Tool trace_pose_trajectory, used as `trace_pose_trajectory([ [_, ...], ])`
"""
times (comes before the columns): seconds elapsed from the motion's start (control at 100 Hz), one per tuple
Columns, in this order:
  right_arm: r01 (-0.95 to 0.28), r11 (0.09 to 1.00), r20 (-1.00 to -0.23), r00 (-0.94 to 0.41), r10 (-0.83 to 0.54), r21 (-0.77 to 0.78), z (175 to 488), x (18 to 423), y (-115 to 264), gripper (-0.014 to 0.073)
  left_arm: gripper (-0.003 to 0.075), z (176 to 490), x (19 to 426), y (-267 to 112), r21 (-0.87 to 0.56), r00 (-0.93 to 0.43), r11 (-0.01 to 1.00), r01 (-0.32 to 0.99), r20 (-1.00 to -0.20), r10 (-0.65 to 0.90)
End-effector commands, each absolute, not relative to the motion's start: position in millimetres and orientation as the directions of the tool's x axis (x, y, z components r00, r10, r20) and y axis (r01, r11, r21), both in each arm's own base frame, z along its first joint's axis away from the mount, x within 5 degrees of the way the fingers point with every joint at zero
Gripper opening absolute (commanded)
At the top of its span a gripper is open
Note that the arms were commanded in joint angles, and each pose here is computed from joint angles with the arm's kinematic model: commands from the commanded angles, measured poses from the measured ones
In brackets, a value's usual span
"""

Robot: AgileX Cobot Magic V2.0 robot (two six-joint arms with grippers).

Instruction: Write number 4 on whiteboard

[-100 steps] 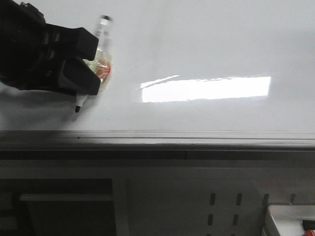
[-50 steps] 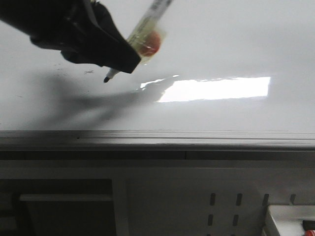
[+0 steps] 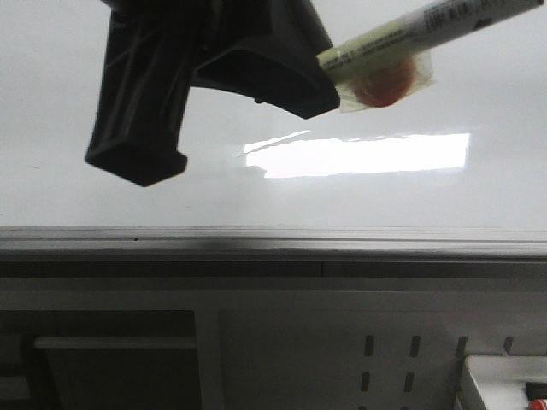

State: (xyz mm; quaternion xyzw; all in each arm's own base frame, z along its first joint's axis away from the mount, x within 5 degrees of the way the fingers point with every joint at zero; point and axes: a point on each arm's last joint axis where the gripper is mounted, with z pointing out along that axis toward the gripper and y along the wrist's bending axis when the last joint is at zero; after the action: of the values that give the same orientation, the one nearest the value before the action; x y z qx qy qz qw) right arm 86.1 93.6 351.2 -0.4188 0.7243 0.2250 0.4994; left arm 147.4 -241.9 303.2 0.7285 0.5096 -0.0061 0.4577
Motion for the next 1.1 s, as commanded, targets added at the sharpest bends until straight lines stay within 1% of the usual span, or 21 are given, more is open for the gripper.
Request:
trace_pose_trajectory([
  [0.0,-0.825,0.555,-0.938,-0.104,-0.332,-0.105,366,90,98,0.0409,-0.0020,330,145,-243,0.710,0.523,0.003,0.704,-0.522,0.674],
  [0.09,-0.825,0.555,-0.934,-0.108,-0.341,-0.107,364,94,100,0.0409,-0.0020,330,145,-243,0.712,0.525,0.006,0.702,-0.523,0.671],
  [0.19,-0.826,0.538,-0.911,-0.079,-0.406,-0.168,359,100,103,0.0409,-0.0020,336,143,-241,0.724,0.537,0.028,0.689,-0.536,0.651],
  [0.24,-0.824,0.539,-0.905,-0.082,-0.417,-0.174,357,104,105,0.0409,-0.0020,341,142,-239,0.731,0.545,0.041,0.681,-0.543,0.639],
  [0.34,-0.811,0.558,-0.911,-0.079,-0.405,-0.178,357,110,107,0.0409,-0.0020,348,140,-236,0.741,0.556,0.062,0.668,-0.553,0.620],
  [0.49,-0.785,0.600,-0.940,-0.073,-0.333,-0.152,362,116,110,0.0409,-0.0020,349,139,-235,0.735,0.550,0.074,0.674,-0.567,0.613],
  [0.76,-0.822,0.550,-0.950,-0.034,-0.310,-0.150,365,108,120,0.0409,-0.0020,349,139,-235,0.735,0.550,0.074,0.674,-0.567,0.613],
  [0.84,-0.821,0.549,-0.955,-0.018,-0.296,-0.154,367,108,122,0.0409,-0.0020,349,139,-235,0.735,0.550,0.074,0.674,-0.567,0.613],
  [0.97,-0.825,0.545,-0.949,-0.036,-0.312,-0.148,361,115,129,0.0409,-0.0020,349,139,-235,0.735,0.550,0.075,0.674,-0.567,0.613],
  [1.09,-0.816,0.560,-0.949,-0.045,-0.313,-0.147,358,123,134,0.0409,-0.0020,349,139,-235,0.735,0.550,0.075,0.674,-0.567,0.613],
])
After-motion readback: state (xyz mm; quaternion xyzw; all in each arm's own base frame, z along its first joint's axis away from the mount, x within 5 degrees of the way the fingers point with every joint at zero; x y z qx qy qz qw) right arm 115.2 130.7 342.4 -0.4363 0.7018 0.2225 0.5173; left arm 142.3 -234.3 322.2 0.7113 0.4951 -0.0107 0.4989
